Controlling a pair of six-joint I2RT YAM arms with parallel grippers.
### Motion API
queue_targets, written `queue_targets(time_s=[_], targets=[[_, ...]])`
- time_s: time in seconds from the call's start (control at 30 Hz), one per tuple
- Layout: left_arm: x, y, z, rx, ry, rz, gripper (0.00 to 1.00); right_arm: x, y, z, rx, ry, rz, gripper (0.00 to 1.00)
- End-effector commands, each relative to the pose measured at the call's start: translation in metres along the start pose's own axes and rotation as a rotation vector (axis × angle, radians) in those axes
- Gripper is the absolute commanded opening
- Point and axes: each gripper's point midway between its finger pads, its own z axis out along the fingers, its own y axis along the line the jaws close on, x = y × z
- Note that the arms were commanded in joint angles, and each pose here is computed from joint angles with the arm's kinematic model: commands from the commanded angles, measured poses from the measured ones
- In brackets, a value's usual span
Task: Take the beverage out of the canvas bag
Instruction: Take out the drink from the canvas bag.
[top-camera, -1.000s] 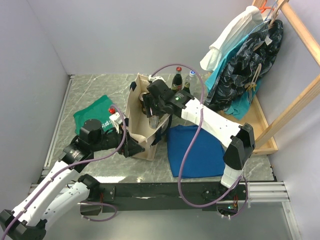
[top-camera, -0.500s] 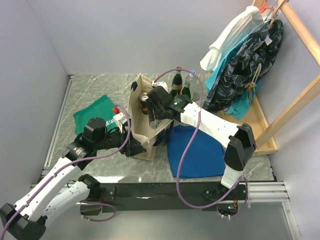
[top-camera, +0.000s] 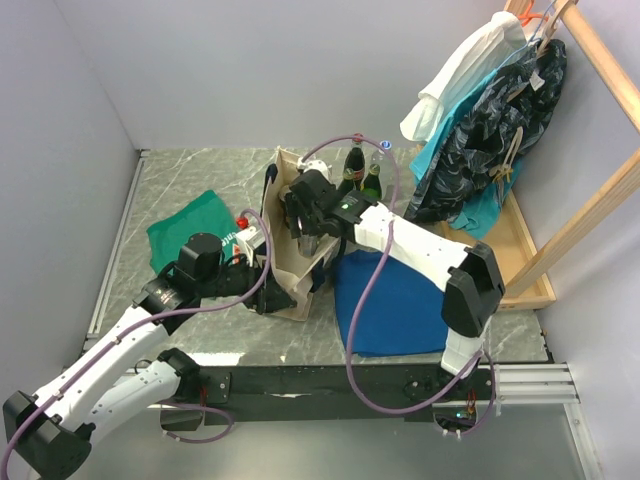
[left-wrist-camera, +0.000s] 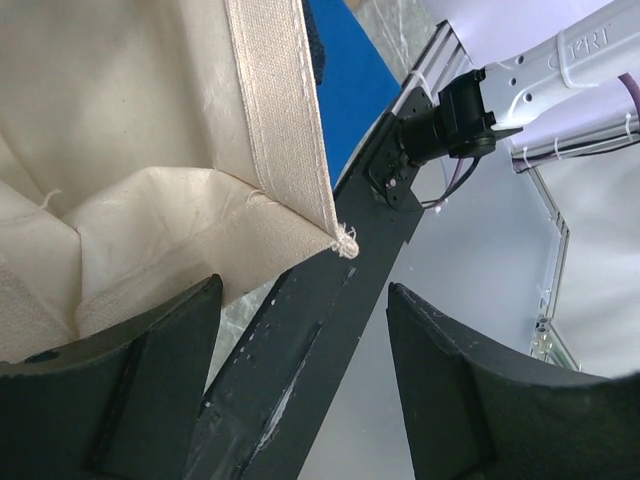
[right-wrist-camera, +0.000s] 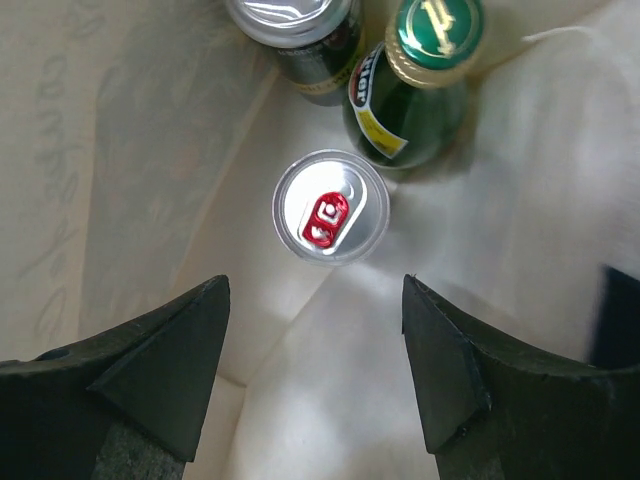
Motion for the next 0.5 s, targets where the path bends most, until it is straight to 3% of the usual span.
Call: queue_targets(time_s=[0.0,0.47], targets=[[0.02,-0.001,-0.004,-0.012,0.079,-0.042,0.73,-0.015,0.009,0.009,-0.008,-0.029,-0.004,0.76],[0.022,-0.001,-0.002,-0.01,0.087,-0.042,0.73,-0.013,0.004,0.033,0.029,-0.019,-0.013,0.76]])
